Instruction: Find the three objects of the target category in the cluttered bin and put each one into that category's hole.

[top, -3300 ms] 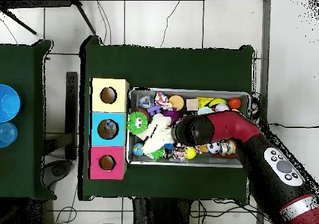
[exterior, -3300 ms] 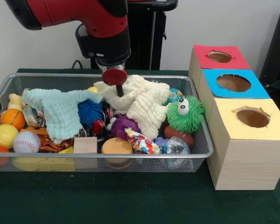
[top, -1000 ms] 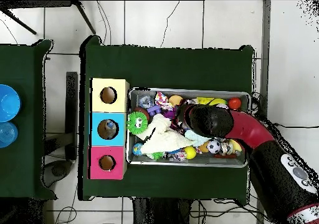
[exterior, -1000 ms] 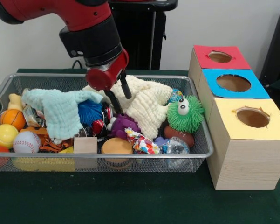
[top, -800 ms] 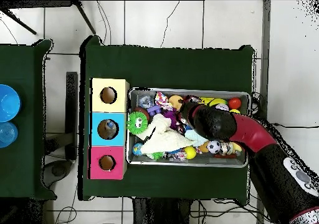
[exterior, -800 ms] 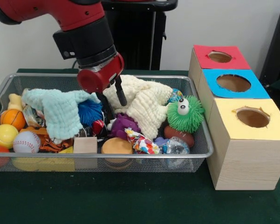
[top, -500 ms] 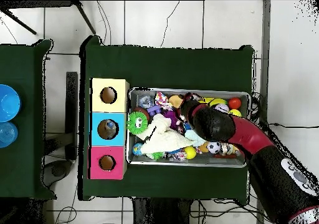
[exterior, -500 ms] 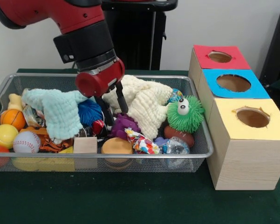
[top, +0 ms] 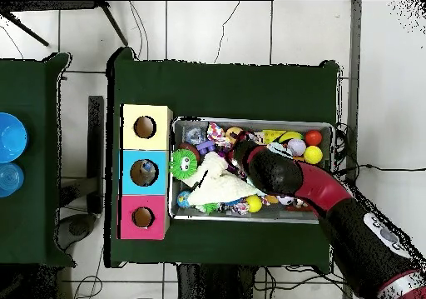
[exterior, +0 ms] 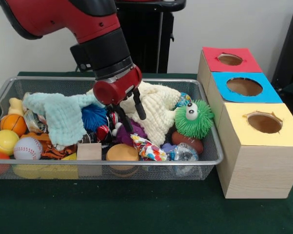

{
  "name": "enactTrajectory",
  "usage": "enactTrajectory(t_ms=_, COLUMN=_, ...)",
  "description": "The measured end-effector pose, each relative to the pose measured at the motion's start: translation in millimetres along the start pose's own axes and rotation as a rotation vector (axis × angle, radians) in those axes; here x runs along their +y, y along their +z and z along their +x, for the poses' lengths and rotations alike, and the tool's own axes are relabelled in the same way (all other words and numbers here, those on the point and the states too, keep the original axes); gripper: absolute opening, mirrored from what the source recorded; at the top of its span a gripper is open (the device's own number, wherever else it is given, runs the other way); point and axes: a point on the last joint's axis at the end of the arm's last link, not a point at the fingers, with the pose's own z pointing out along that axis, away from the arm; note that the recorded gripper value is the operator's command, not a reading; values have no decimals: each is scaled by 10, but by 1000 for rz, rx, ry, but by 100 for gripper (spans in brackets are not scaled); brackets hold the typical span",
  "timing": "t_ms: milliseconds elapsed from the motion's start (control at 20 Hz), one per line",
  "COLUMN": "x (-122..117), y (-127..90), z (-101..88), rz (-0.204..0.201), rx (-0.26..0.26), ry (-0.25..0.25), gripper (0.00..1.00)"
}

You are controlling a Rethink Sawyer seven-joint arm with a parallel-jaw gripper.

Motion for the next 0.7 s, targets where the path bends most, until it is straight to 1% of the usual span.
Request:
enactTrajectory(t_ms=200, x=146, y=90, z=-3, rz=-10, rx=-14, ry=7, gripper=100)
enactTrajectory(t_ms=300, x=174, y=117, z=3, rz=-9, rx=-19, ry=12, gripper=100)
enactTrajectory(t_ms=500, x=247, y=180, z=55, rz=6, rx=-38, ry=33, gripper=100)
enactTrajectory(t_ms=550, x=279, y=203, z=92, rz=18, rx=-50, ry=48, gripper=100)
enactTrajectory(t_ms=700, x=323, y=229, z=138, rz=32, rx=-69, ry=69, gripper=100)
